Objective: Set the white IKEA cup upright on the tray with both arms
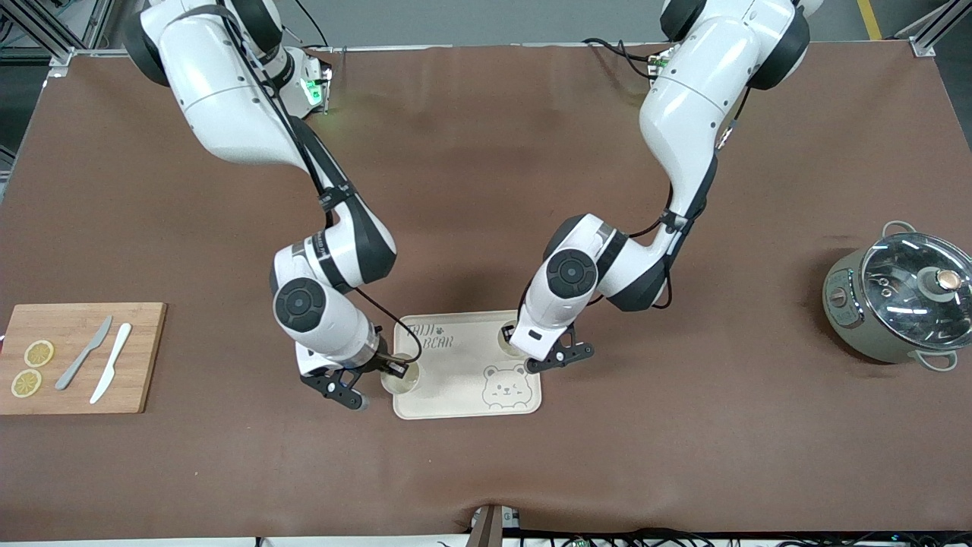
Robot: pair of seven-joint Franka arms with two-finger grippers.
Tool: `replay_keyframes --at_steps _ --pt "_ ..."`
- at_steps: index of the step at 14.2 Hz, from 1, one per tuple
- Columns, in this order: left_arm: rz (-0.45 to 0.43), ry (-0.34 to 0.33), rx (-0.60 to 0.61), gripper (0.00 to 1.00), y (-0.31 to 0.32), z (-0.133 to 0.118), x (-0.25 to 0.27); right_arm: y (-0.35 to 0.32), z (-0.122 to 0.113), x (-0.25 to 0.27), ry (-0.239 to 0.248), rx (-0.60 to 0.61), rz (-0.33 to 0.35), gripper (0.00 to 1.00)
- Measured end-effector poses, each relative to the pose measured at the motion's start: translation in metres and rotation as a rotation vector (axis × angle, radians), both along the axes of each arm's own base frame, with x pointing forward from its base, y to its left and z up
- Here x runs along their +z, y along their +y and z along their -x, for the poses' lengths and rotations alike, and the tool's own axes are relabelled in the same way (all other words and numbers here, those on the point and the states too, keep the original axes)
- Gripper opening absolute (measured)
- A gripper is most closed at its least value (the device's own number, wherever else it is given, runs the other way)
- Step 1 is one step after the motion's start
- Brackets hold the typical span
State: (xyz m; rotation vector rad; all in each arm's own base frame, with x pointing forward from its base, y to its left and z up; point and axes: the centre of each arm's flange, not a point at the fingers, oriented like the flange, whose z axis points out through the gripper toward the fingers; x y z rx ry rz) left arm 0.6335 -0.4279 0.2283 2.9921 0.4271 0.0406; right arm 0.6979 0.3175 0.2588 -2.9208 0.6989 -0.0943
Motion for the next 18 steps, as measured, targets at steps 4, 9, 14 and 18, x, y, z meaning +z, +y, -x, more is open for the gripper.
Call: replay_keyframes --at_steps 4,9,14,18 --pt "-0.021 0.017 0.004 0.98 0.006 -0.003 0.004 0.007 0.002 -0.020 -0.010 -0.004 0.000 0.04" --pt "-0.069 0.047 -0.014 1.00 0.021 -0.007 0.043 0.016 0.006 -0.028 -0.016 -0.003 -0.005 0.04" --pt "-0.077 0.021 -0.009 1.00 0.040 -0.011 0.120 0.016 0.005 -0.029 -0.023 -0.001 0.004 0.40" --pt "-0.106 0.028 -0.038 1.00 0.114 -0.030 0.185 0.011 -0.001 -0.020 -0.044 -0.001 0.013 0.81"
